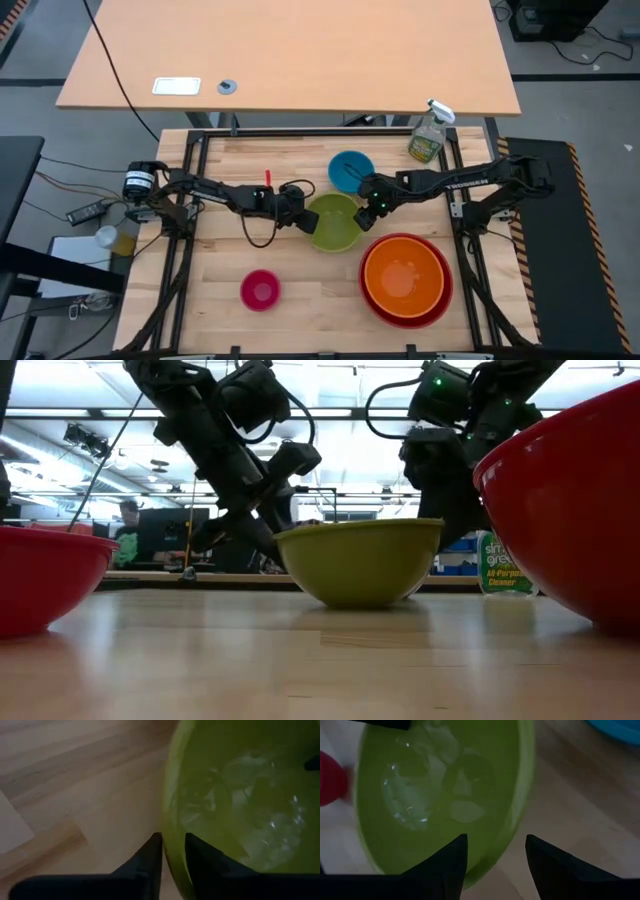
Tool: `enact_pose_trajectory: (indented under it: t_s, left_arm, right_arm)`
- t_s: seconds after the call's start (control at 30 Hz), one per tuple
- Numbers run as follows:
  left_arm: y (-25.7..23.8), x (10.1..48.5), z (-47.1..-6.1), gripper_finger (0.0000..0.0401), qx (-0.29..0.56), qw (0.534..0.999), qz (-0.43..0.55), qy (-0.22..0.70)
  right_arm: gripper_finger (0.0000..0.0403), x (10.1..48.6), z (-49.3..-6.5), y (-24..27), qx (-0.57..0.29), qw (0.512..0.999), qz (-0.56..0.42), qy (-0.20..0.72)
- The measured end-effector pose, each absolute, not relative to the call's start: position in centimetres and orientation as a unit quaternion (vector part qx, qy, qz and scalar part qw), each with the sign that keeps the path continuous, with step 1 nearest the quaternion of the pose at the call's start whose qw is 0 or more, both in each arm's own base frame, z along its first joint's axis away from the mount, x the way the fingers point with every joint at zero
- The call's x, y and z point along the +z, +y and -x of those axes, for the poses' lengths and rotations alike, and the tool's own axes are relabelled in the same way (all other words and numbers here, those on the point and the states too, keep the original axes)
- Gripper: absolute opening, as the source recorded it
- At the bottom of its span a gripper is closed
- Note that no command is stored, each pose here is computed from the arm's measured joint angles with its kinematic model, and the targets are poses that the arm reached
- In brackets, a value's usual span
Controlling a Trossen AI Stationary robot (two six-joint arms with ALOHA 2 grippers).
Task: Nest bowls inside each other by size order
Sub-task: Stack the green bowl on top of the orange bowl
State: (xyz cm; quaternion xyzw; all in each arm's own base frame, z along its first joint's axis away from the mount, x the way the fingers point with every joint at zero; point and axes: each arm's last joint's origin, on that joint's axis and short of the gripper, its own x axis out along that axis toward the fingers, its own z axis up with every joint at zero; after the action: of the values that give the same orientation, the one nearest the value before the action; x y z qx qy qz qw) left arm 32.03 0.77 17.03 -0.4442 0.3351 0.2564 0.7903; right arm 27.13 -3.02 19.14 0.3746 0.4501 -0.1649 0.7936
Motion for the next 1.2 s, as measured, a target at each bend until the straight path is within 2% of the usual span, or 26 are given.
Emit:
enact_pose_trajectory:
  t_s: [0.2, 0.3, 1.0, 1.2]
  left_arm:
    - [0.8, 17.5, -32.3, 0.0031, 0.252, 0.793, 0.444, 0.333]
    - [0.7, 18.0, -32.7, 0.0019, 0.246, 0.795, 0.445, 0.329]
    - [1.8, 27.7, -35.9, 0.0018, 0.202, 0.848, 0.378, 0.312]
    - [1.5, 28.8, -37.6, 0.0018, 0.192, 0.853, 0.362, 0.323]
  right_arm:
    - [0.0206, 20.2, -26.8, -2.9, -0.158, 0.799, -0.386, 0.433]
    - [0.0206, 20.8, -26.5, -2.9, -0.149, 0.801, -0.393, 0.425]
    - [0.0206, 29.2, -18.8, -1.8, -0.120, 0.842, -0.434, 0.296]
    - [0.0207, 30.1, -16.7, -1.0, -0.108, 0.849, -0.428, 0.289]
